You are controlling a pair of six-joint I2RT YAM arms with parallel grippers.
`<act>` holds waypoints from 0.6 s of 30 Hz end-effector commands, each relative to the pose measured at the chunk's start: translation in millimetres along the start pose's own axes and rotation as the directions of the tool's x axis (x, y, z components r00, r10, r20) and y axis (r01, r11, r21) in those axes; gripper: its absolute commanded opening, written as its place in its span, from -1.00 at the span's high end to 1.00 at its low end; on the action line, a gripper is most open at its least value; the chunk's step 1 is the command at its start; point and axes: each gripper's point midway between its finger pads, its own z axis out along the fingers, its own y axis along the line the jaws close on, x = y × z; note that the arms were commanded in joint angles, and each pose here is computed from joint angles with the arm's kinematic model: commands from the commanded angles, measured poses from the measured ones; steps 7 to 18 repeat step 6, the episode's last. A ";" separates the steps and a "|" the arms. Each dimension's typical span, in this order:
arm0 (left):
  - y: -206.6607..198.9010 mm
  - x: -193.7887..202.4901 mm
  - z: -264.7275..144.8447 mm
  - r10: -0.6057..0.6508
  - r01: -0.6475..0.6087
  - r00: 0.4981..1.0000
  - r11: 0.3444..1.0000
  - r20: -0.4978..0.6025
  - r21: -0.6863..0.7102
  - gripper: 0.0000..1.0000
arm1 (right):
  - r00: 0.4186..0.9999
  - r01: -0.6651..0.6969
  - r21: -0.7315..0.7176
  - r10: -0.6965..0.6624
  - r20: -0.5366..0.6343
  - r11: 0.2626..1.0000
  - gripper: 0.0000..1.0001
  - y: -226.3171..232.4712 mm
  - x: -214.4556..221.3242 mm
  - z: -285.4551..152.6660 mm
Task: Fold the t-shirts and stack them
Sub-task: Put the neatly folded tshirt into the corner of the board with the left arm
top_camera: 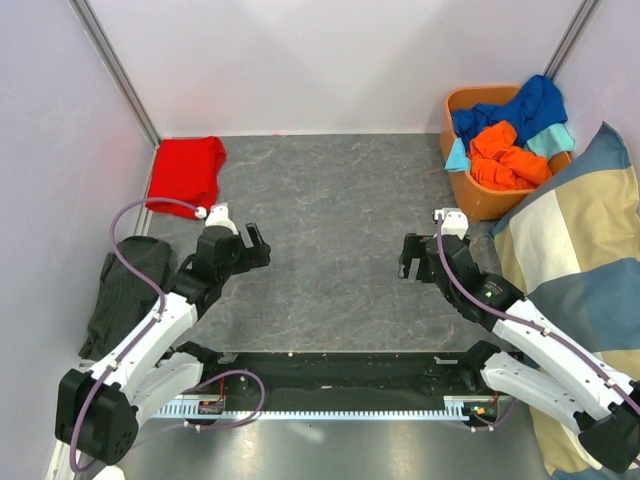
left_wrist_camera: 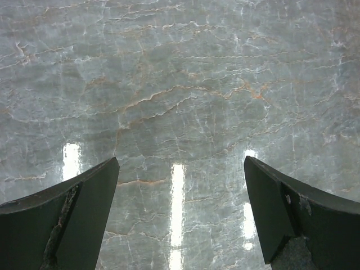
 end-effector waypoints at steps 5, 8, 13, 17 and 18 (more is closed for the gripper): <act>10.1 -20.8 -6.1 -0.017 0.024 0.992 0.998 0.129 -0.055 -1.00 | 0.999 0.024 0.020 -0.024 -0.024 1.000 -0.96 -3.5 6.8 2.0; 10.1 -21.8 -6.9 -0.016 0.024 0.991 0.998 0.133 -0.054 -1.00 | 0.999 0.025 0.015 -0.025 -0.025 1.000 -0.96 -2.7 7.2 2.2; 10.1 -21.8 -6.9 -0.016 0.024 0.991 0.998 0.133 -0.054 -1.00 | 0.999 0.025 0.015 -0.025 -0.025 1.000 -0.96 -2.7 7.2 2.2; 10.1 -21.8 -6.9 -0.016 0.024 0.991 0.998 0.133 -0.054 -1.00 | 0.999 0.025 0.015 -0.025 -0.025 1.000 -0.96 -2.7 7.2 2.2; 10.1 -21.8 -6.9 -0.016 0.024 0.991 0.998 0.133 -0.054 -1.00 | 0.999 0.025 0.015 -0.025 -0.025 1.000 -0.96 -2.7 7.2 2.2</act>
